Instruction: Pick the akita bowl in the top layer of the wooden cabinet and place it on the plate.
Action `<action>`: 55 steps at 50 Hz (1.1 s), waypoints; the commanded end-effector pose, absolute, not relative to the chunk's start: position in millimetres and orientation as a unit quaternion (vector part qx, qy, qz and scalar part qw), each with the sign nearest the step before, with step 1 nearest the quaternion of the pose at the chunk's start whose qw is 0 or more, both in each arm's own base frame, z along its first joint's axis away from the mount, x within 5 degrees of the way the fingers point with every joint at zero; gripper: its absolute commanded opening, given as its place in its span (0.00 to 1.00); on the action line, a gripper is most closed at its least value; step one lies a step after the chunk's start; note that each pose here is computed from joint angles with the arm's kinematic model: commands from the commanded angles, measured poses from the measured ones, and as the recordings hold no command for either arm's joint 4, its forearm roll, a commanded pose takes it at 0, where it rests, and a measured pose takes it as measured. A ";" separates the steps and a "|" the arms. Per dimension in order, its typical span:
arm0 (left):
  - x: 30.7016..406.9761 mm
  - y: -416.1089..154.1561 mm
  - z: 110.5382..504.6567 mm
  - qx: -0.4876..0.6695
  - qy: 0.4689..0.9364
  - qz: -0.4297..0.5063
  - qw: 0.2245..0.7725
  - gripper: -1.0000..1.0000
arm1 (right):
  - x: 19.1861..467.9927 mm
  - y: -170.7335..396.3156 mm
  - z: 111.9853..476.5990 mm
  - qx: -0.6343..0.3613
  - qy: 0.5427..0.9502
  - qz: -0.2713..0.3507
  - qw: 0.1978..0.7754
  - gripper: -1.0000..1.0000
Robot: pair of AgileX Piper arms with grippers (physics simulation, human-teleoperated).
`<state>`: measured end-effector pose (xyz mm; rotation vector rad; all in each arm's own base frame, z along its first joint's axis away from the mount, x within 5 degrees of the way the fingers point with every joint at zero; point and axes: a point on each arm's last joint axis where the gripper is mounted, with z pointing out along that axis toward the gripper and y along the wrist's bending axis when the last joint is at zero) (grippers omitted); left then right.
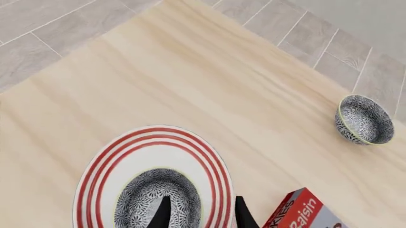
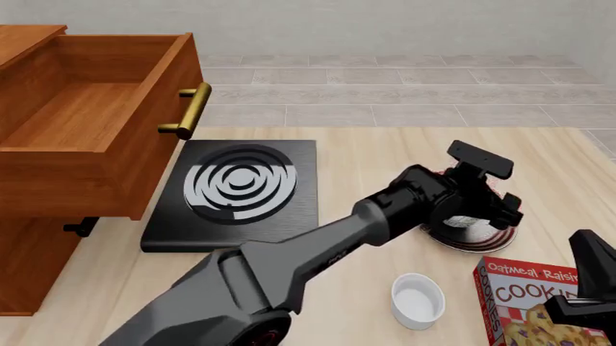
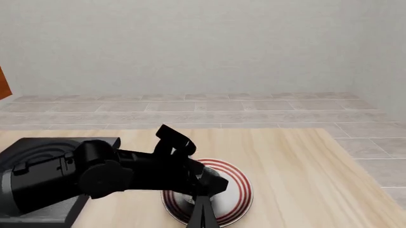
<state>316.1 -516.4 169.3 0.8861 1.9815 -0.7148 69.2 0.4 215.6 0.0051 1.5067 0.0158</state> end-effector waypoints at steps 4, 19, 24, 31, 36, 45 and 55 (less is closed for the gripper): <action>309.1 -515.2 196.8 0.356 0.777 -0.293 0.428 1.00 | 68.2 0.5 215.3 0.000 0.684 0.005 0.729 0.00; 308.7 -515.8 216.5 0.362 0.768 -0.294 0.438 1.00 | 65.4 0.4 214.6 -0.002 0.684 0.002 0.730 0.00; 303.9 -517.0 225.6 0.364 0.763 -0.299 0.442 1.00 | 65.2 0.4 214.6 -0.003 0.684 0.002 0.730 0.00; 297.9 -516.2 242.9 0.369 0.755 -0.303 0.450 1.00 | 64.9 0.4 214.6 -0.003 0.683 0.001 0.730 0.00; 296.6 -514.3 252.2 0.369 0.751 -0.305 0.455 1.00 | 66.8 0.5 215.2 -0.004 0.683 0.001 0.730 0.00; 284.7 -497.6 265.8 0.371 0.744 -0.309 0.462 1.00 | 67.7 0.5 215.5 -0.004 0.683 0.002 0.730 0.00; 270.4 -486.5 282.7 0.376 0.736 -0.314 0.468 1.00 | 65.4 0.5 215.0 -0.004 0.682 0.001 0.731 0.00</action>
